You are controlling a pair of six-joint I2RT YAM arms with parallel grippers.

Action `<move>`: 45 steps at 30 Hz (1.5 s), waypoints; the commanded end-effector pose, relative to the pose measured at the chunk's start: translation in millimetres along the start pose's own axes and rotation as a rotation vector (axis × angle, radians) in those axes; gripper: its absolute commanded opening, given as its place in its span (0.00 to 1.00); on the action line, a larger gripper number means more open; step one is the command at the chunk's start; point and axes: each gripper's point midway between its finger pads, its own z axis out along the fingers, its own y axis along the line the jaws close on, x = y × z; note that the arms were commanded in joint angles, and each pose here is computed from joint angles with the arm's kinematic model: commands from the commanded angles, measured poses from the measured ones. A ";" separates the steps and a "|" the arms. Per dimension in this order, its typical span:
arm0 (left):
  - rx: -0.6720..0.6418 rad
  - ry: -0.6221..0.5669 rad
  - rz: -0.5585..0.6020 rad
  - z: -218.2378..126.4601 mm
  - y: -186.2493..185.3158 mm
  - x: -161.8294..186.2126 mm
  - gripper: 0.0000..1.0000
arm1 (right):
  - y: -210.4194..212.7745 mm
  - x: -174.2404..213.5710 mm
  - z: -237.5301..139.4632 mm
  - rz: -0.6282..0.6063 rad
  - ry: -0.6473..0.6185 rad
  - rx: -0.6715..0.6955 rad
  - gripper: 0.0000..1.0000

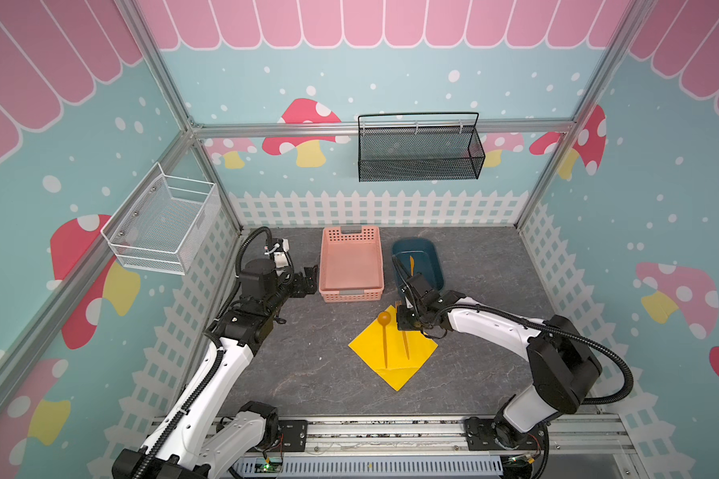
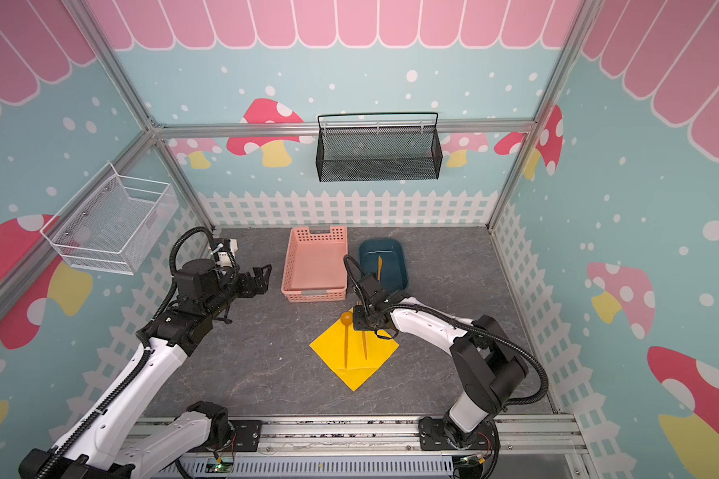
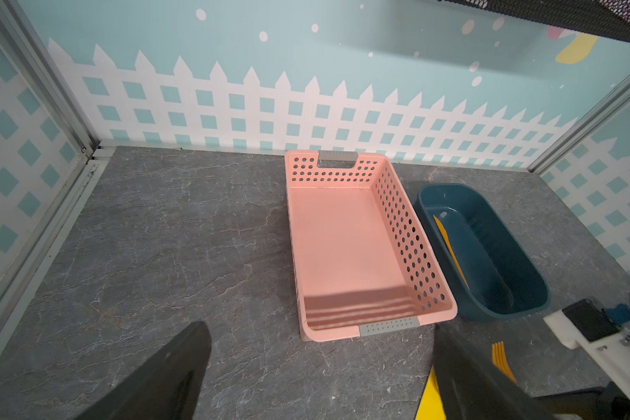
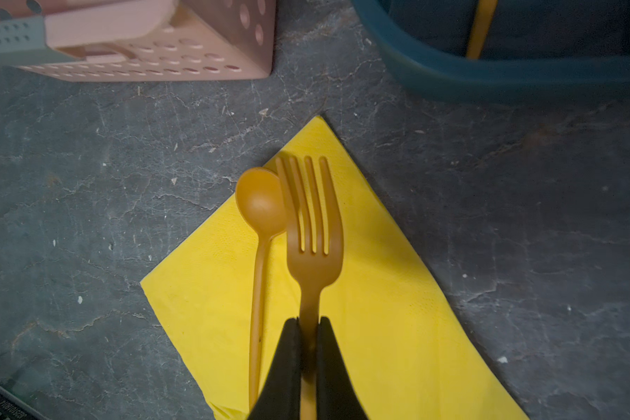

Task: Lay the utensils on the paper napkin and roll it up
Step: 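Lift the yellow fork and carry it over the napkin beside the spoon, then lower the yellow fork onto the napkin next to the spoon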

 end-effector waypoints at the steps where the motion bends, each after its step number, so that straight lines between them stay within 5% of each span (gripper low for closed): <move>1: 0.014 -0.010 0.008 -0.3 -1.7 -1.1 0.96 | -0.4 -0.1 7.0 0.015 -0.002 0.013 0.08; 45: 0.011 -0.007 0.012 -1.2 -2.4 -0.1 0.96 | 2.0 20.7 47.6 0.071 0.103 -0.018 0.04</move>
